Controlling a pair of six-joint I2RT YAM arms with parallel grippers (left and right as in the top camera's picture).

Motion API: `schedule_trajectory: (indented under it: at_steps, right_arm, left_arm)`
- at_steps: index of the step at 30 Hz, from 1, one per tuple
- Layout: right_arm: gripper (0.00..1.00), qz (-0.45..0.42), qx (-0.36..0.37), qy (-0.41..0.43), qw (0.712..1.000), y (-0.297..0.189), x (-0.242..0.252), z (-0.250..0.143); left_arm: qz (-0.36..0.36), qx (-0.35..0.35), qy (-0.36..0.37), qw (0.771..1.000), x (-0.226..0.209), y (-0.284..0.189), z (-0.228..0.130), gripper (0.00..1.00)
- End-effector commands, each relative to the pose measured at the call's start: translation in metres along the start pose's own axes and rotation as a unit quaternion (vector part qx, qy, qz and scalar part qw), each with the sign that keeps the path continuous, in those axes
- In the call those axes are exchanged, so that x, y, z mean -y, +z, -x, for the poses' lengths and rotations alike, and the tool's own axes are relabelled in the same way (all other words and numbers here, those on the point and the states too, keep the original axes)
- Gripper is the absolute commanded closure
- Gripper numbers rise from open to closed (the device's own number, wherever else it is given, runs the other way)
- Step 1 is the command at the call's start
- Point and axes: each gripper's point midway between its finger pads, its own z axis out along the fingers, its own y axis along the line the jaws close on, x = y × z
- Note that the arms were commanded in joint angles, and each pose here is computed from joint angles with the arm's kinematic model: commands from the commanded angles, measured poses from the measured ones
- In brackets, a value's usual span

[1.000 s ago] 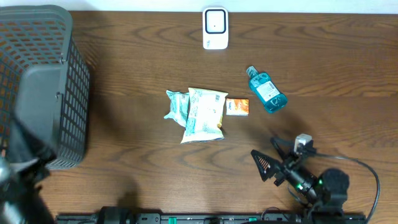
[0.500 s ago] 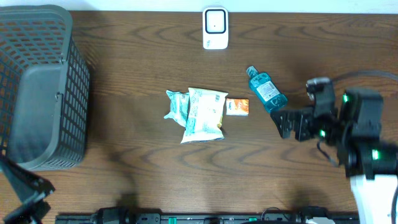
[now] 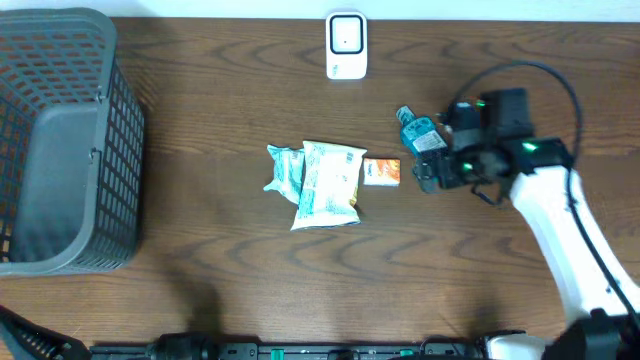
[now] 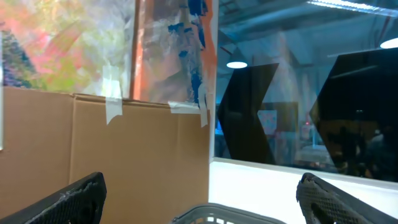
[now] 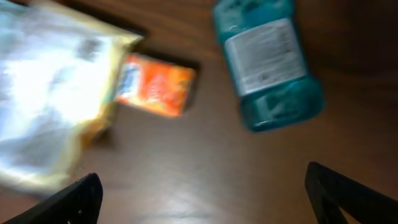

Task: Scan the item barcode
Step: 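Grasp the mouthwash bottle by its cap with the right gripper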

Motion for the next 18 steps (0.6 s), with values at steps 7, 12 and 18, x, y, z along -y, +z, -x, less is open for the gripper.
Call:
schedule_trajectory:
  at_steps: [7,12,18]
  right_arm:
    - [0.01,-0.142,0.005,-0.078,0.987,0.020,0.012,0.093]
    - [0.01,-0.126,-0.097,-0.089,0.983,0.063,0.019,0.095]
    - [0.01,-0.121,-0.173,-0.128,0.969,0.090,0.025,0.096]
  left_arm:
    - [0.009,-0.004,0.007,1.000,0.001,-0.003,-0.009,0.02]
    - [0.000,-0.010,0.006,1.000,0.002,-0.003,-0.012,0.02]
    - [0.005,-0.029,0.013,0.999,0.004,-0.003,-0.024,0.02]
